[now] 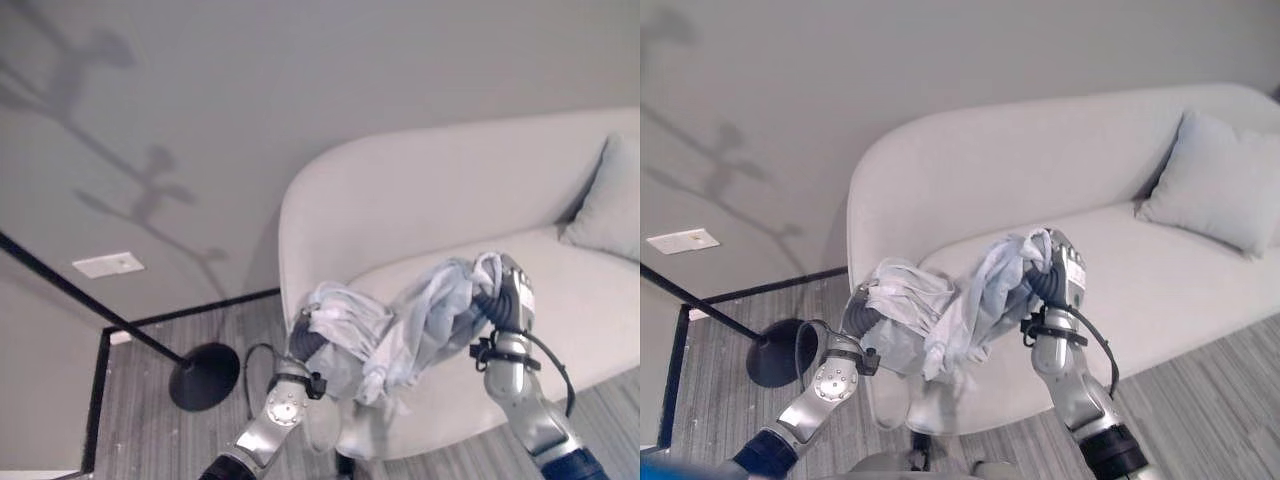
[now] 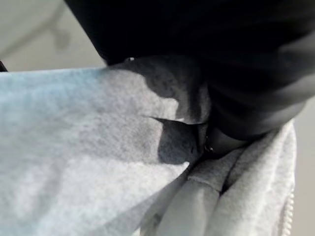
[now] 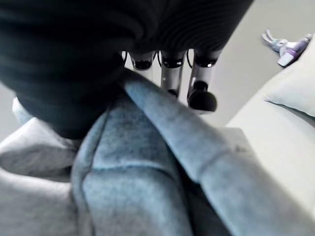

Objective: Hang the clothes on the sofa on the clothes rack.

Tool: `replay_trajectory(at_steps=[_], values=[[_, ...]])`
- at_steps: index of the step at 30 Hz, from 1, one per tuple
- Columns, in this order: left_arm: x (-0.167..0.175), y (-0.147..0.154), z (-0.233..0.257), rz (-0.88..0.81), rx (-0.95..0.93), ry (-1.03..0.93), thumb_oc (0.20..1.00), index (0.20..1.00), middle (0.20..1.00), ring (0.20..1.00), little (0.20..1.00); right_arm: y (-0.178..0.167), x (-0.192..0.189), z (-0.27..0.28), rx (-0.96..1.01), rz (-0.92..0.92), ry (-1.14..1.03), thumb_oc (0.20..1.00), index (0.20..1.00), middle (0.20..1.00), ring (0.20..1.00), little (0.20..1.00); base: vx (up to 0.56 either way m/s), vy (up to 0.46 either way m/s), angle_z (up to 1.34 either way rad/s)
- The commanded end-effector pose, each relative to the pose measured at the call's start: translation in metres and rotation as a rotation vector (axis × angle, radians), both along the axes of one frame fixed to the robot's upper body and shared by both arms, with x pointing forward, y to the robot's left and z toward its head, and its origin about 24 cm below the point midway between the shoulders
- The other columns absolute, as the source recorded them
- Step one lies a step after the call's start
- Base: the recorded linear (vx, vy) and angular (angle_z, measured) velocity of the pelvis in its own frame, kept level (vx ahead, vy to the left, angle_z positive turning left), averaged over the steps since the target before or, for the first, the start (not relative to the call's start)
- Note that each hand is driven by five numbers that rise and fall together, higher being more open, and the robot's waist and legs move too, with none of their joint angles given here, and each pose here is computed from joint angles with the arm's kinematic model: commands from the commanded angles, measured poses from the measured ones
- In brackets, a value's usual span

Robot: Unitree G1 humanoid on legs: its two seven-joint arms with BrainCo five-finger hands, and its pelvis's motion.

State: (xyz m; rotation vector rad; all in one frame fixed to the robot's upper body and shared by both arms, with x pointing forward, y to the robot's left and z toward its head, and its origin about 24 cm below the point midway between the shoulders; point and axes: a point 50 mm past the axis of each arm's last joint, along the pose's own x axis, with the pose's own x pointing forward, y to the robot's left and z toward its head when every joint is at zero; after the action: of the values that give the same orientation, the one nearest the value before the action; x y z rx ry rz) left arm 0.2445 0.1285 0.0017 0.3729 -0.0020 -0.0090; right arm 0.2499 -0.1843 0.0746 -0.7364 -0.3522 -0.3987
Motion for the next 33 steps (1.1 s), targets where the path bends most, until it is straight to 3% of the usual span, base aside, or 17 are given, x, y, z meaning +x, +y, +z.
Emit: replay_trajectory(at_steps=[1, 19, 27, 33], values=[[0.013, -0.011, 0.028, -0.069, -0.009, -0.146, 0.2, 0.2, 0.2, 0.2, 0.2, -0.002, 0.006, 0.035, -0.019, 0.023, -0.188, 0.2, 0.2, 0.2, 0.2, 0.2, 0.0, -0.092, 0.63], [0.012, -0.023, 0.034, -0.117, -0.041, -0.17, 0.2, 0.2, 0.2, 0.2, 0.2, -0.013, 0.004, 0.041, -0.092, 0.021, -0.202, 0.2, 0.2, 0.2, 0.2, 0.2, 0.03, -0.004, 0.6], [0.012, -0.041, 0.03, -0.166, -0.073, -0.142, 0.2, 0.2, 0.2, 0.2, 0.2, -0.016, 0.005, 0.034, -0.076, -0.01, -0.179, 0.2, 0.2, 0.2, 0.2, 0.2, 0.18, 0.291, -0.03], [0.016, -0.028, 0.037, -0.15, -0.002, -0.199, 0.2, 0.2, 0.2, 0.2, 0.2, -0.016, 0.0, 0.031, -0.054, -0.02, -0.163, 0.2, 0.2, 0.2, 0.2, 0.2, 0.09, 0.307, -0.07]])
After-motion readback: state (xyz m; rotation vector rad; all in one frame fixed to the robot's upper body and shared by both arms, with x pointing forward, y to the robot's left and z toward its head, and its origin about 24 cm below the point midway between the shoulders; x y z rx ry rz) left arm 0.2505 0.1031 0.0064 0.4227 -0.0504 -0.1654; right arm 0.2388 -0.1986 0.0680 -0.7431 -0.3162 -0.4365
